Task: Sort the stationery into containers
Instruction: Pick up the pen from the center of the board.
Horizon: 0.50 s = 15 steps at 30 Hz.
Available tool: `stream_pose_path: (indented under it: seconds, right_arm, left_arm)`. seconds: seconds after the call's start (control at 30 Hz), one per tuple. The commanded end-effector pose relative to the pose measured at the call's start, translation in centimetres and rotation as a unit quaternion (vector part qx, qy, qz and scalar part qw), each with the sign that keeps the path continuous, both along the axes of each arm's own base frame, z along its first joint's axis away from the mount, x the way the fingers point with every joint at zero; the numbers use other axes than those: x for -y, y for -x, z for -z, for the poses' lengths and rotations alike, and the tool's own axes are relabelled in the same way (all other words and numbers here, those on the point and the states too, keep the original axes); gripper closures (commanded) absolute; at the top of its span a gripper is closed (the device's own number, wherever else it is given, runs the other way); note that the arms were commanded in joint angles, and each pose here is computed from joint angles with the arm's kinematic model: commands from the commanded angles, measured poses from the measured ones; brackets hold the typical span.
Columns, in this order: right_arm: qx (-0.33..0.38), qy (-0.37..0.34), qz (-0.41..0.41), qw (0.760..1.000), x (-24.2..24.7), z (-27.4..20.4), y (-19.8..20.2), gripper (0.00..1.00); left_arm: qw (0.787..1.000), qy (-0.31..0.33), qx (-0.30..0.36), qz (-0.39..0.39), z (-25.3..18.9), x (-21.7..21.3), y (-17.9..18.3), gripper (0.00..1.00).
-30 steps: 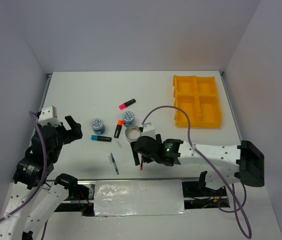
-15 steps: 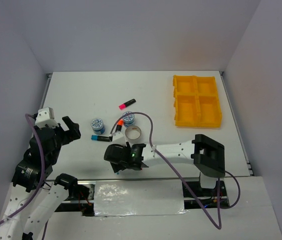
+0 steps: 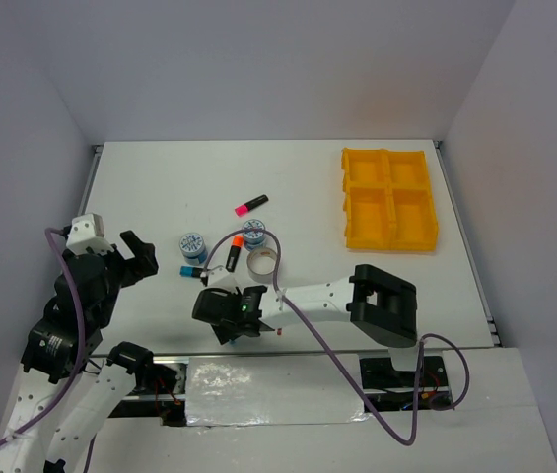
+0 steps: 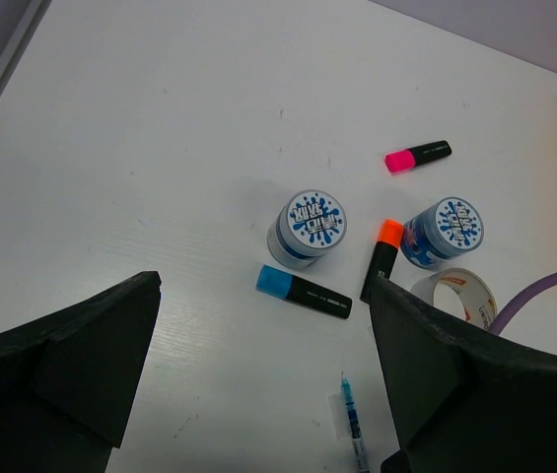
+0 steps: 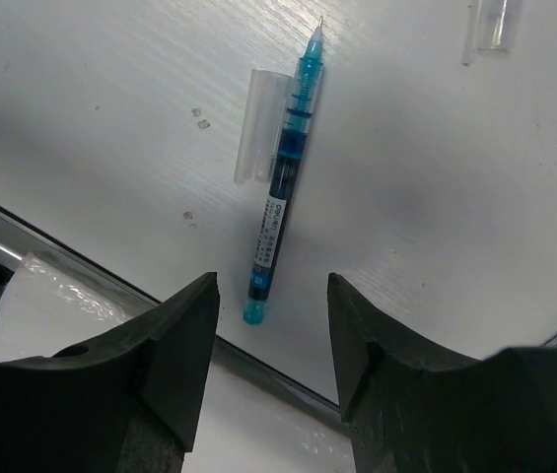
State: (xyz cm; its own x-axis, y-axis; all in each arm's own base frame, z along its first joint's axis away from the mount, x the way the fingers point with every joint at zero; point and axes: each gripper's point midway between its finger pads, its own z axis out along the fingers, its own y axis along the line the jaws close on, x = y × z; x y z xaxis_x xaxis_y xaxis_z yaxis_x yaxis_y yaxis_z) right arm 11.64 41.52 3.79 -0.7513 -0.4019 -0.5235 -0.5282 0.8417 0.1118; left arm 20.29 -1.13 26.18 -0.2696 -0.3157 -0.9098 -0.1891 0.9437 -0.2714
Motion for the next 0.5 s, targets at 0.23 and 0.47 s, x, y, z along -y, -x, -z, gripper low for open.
stream_pose_path:
  seconds: [0.23, 0.47]
  right_arm:
    - [0.002, 0.003, -0.012, 1.000, -1.3, 0.1, 0.0, 0.53]
    - [-0.001, 0.016, -0.011, 1.000, -1.0, 0.9, -0.1, 0.64]
  left_arm:
    - [1.000, 0.010, 0.029, -0.002, -1.6, 0.0, 0.0, 0.01]
    - [0.999, 0.011, 0.032, 0.001, -1.7, 0.1, 0.1, 0.01]
